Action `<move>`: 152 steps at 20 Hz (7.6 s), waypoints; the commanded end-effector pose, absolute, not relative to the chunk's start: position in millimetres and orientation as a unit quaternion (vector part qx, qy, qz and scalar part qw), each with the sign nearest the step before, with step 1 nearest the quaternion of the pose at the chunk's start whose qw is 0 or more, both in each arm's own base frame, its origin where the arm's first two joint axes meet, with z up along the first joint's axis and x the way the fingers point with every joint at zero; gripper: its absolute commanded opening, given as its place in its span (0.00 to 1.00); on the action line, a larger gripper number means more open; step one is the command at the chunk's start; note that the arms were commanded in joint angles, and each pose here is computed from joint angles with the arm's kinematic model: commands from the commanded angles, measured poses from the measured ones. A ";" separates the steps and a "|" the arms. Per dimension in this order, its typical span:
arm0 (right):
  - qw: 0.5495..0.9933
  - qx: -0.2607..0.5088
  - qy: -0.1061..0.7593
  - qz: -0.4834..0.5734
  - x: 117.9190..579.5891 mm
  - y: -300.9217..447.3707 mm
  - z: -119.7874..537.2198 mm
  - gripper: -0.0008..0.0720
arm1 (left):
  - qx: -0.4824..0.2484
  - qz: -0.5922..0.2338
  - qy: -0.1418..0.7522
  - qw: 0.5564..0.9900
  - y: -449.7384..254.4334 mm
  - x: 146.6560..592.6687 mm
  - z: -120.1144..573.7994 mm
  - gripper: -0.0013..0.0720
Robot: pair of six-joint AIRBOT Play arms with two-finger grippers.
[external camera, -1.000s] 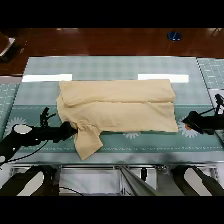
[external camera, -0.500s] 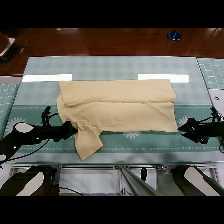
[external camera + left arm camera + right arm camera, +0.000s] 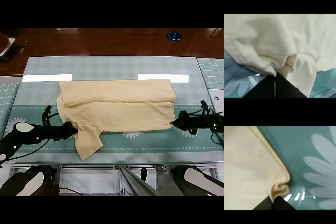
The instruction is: Fold the shirts.
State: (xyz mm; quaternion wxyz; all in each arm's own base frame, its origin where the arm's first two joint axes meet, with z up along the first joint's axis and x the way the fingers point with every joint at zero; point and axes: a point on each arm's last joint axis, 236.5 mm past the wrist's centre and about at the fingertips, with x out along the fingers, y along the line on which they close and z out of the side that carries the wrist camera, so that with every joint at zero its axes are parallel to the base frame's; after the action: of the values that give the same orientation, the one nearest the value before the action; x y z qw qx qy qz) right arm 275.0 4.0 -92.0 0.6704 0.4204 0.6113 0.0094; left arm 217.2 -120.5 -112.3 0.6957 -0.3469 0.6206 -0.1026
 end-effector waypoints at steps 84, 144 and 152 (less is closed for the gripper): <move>0.823 0.209 0.424 0.314 329.8 177.8 174.6 0.04 | -0.130 -0.271 0.515 0.803 -258.5 415.7 90.4 0.05; 0.677 0.314 0.610 0.266 347.2 229.2 -60.2 0.04 | -0.317 -0.072 0.424 0.845 -94.8 271.3 28.6 0.05; 0.740 0.159 0.543 0.364 399.9 235.5 106.7 0.04 | -0.317 -0.072 0.424 0.845 -94.8 271.3 28.5 0.05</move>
State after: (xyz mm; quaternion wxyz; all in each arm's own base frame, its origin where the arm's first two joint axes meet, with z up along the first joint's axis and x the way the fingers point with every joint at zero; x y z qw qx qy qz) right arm 390.7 245.2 53.7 0.7186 0.2150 0.5584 0.3545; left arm 271.5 -94.5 28.9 0.8458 -0.3170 0.4231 -0.0717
